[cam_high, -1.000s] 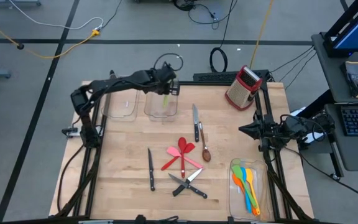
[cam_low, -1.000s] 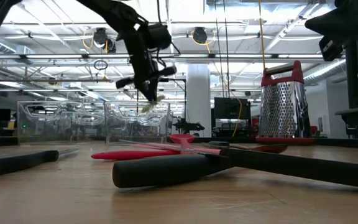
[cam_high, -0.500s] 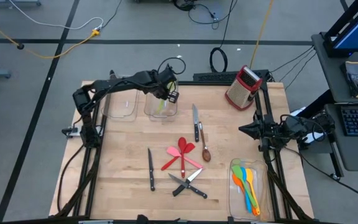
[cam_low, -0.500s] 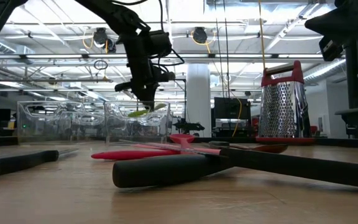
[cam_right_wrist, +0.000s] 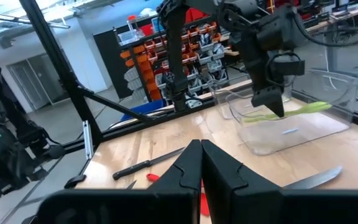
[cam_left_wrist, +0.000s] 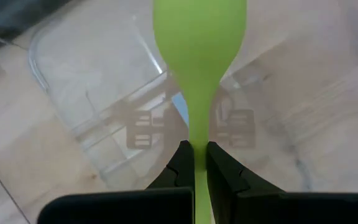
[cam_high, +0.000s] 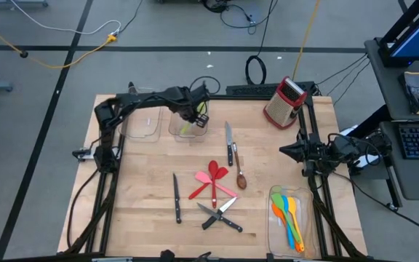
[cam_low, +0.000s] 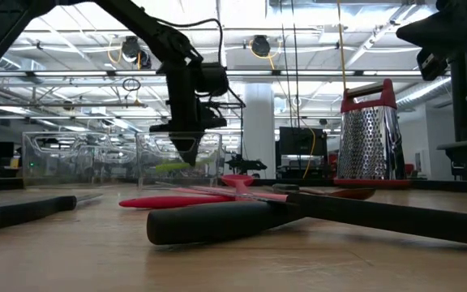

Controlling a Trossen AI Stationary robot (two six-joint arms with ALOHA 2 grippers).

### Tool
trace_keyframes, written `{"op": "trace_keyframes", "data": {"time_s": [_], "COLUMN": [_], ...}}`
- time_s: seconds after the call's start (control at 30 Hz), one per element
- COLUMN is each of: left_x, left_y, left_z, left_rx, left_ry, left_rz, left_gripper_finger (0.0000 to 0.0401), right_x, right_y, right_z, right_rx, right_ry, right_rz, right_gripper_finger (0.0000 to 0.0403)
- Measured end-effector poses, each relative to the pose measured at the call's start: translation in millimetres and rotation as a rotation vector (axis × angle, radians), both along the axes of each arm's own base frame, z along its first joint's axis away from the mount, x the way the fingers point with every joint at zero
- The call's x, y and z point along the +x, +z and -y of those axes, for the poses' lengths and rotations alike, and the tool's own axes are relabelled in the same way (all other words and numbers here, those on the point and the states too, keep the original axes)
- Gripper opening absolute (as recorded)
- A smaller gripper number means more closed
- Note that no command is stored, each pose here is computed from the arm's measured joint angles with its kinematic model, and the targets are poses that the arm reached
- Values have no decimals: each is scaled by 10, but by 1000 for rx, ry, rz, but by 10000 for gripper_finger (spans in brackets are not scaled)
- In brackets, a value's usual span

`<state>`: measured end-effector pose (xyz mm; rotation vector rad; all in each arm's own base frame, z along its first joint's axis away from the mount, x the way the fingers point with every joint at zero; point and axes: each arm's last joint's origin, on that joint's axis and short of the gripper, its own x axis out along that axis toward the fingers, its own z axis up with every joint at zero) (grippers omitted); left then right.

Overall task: Pick & Place Kitchen Items
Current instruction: Put the light green serving spoon into the top right transparent bin, then put the red serving spoon into the top right transparent bin

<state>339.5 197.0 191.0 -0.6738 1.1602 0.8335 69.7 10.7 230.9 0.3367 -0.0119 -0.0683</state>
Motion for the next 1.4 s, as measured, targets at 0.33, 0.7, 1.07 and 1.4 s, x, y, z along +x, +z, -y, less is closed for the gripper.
{"op": "trace_keyframes", "data": {"time_s": [0.33,0.7,1.07,1.4], "left_x": [6,11,-17,-149], "left_y": [-71,-72,199,1375], "left_z": [-26,-17,-27,379], "left_rx": [-9,-24,8,124], "left_ry": [-1,-7,0,-13], "left_rz": [-15,-7,63,417], "left_gripper_finger": [22,76,149,154], "right_x": [0,0,0,0], "right_y": [0,0,0,0], "right_z": [0,0,-1,-1], "right_rx": [18,18,18,18], "right_ry": [0,1,4,5], "right_rz": [1,1,2,2], "right_gripper_finger": [0,0,0,0]}}
